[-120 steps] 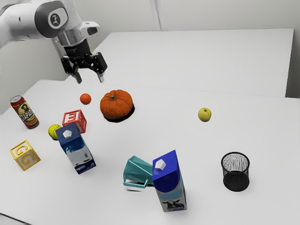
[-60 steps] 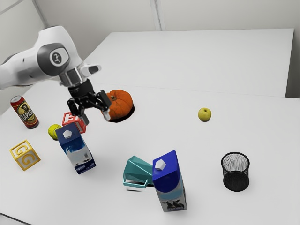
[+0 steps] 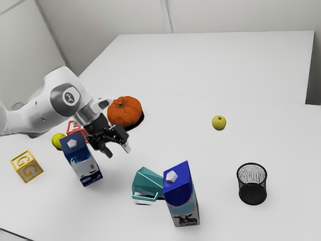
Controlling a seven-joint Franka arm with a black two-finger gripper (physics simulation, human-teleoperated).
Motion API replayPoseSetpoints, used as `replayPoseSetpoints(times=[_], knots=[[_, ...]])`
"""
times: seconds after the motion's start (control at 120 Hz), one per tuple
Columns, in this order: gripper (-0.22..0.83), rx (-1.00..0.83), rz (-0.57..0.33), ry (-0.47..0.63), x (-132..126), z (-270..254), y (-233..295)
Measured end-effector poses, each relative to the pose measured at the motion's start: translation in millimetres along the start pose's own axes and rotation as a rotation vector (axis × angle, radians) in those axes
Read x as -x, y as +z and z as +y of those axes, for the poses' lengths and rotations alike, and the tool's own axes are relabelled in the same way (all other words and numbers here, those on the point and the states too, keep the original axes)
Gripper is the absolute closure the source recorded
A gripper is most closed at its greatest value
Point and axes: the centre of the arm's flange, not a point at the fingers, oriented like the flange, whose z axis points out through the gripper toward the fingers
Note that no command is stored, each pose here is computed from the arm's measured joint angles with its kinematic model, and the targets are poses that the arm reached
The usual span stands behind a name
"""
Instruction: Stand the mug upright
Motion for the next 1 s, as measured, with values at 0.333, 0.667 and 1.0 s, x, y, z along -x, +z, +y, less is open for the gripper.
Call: replayPoseSetpoints(times=[0.333,0.667,1.0], knots=[[0.00,0.083,-0.018,0.073,5,-13,44],[0.00,0.198,-0.024,0.130,-3,-15,79],[0.00,0.230,-0.036,0.273,1,-1,99]])
